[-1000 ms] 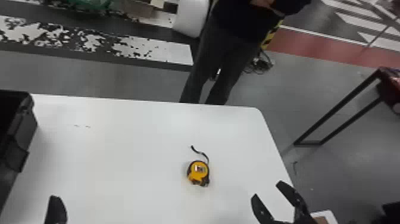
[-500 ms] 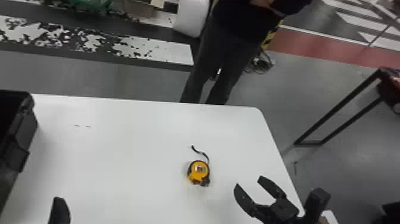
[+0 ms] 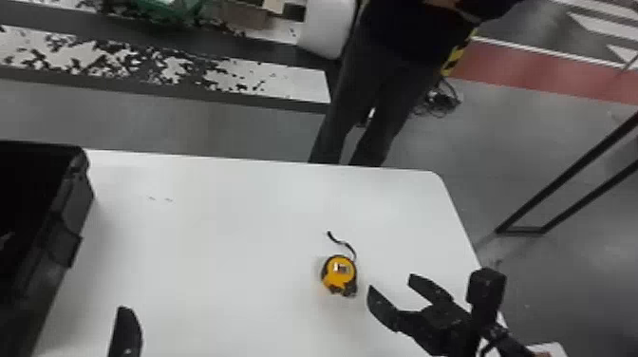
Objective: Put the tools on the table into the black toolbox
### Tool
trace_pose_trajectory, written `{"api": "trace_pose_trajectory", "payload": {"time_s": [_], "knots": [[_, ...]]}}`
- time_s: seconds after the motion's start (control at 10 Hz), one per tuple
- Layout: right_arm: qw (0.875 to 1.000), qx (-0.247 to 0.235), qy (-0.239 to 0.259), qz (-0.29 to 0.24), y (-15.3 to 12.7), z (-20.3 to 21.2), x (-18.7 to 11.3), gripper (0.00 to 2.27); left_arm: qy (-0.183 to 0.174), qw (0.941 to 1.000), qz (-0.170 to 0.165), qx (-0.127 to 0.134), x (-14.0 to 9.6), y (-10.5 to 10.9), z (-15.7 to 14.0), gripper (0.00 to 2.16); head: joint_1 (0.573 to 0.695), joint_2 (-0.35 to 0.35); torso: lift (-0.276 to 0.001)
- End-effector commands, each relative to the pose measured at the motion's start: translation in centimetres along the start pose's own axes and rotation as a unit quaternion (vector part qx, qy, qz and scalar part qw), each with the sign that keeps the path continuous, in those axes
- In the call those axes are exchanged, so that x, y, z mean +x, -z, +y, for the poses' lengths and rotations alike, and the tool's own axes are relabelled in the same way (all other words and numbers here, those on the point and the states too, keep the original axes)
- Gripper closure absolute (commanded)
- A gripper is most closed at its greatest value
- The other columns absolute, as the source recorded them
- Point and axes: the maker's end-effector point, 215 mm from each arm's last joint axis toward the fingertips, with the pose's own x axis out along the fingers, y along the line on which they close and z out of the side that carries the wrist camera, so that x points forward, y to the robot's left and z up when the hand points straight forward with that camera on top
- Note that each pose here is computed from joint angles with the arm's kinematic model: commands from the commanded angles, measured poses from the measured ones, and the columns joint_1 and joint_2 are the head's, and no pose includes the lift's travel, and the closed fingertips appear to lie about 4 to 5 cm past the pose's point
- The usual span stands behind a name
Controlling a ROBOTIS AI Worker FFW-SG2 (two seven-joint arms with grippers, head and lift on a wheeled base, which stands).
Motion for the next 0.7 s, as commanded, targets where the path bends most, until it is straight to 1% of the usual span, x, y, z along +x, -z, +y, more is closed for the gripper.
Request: {"api": "trace_pose_trajectory", "payload": {"time_s": [0.0,0.3,0.6], "knots": [[1.0,-0.006,0.002,0.021,-0.1,0.7,0.8,0.07,-0.001,1.0,0.001,-0.001,0.0,0.1,0.2,0.03,0.695,-0.25,-0.039],[0.997,-0.019,0.022,0.069,0.3,1.2,2.4,0.07,0.0,1.0,0.003,0.0,0.0,0.2,0.1,0.03,0.695,-0.223,-0.039],[0.991,-0.009,0.049,0.122,1.6,1.6,3.9,0.07,0.002,1.0,0.009,0.002,0.1,0.6,0.1,0.03,0.695,-0.206,-0.039]]}}
